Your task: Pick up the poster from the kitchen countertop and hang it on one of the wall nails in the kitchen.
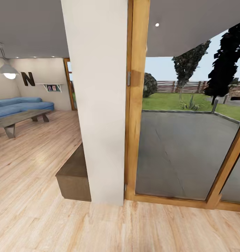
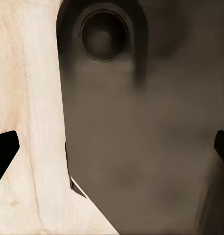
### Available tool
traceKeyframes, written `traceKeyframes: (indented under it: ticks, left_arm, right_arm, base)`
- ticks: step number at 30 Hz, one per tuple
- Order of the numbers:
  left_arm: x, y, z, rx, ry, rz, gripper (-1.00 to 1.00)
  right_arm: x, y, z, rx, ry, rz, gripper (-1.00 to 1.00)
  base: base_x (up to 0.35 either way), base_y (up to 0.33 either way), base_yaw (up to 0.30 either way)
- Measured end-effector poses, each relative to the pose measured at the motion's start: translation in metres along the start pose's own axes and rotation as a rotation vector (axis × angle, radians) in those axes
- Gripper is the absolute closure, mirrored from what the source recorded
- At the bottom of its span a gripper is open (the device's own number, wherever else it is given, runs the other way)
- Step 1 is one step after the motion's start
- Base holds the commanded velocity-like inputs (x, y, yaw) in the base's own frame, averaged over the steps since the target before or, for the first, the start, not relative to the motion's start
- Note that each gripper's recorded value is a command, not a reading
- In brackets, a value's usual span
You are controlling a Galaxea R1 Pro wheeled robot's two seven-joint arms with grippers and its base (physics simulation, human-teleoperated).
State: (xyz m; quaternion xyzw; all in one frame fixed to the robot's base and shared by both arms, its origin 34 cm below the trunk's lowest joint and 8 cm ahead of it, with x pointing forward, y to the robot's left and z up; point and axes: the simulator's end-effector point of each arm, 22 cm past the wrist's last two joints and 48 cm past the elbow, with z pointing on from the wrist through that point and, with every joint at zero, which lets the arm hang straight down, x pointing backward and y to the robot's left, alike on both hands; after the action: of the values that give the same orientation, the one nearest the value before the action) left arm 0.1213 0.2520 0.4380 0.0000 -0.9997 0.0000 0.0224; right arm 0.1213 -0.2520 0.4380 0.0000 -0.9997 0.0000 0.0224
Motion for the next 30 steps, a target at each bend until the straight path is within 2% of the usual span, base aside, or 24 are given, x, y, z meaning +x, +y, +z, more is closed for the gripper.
traceKeyframes:
  ticks: [5, 9, 12, 22, 30]
  left_arm:
    - [0.008, -0.024, 0.0, 0.035, -0.004, -0.002, -1.0]
    - [0.013, -0.041, -0.001, 0.058, -0.006, -0.004, -1.0]
    - [0.005, -0.042, -0.002, 0.058, -0.023, -0.004, -1.0]
    - [0.004, -0.039, -0.001, 0.055, -0.023, -0.004, -1.0]
    - [-0.023, -0.024, -0.002, 0.029, -0.092, 0.002, -1.0]
  right_arm:
    - [-0.036, 0.004, -0.001, -0.005, -0.058, -0.006, -1.0]
    - [-0.054, 0.004, -0.002, -0.005, -0.081, -0.006, -1.0]
    - [-0.055, 0.004, -0.002, -0.005, -0.083, -0.006, -1.0]
    - [-0.05, 0.003, -0.002, -0.004, -0.075, -0.007, -1.0]
    - [-0.117, -0.012, -0.01, 0.016, -0.207, 0.022, -1.0]
  base:
    - [0.0, 0.0, 0.0]
    - [0.0, 0.0, 0.0]
    - [0.0, 0.0, 0.0]
    - [0.0, 0.0, 0.0]
    - [0.0, 0.0, 0.0]
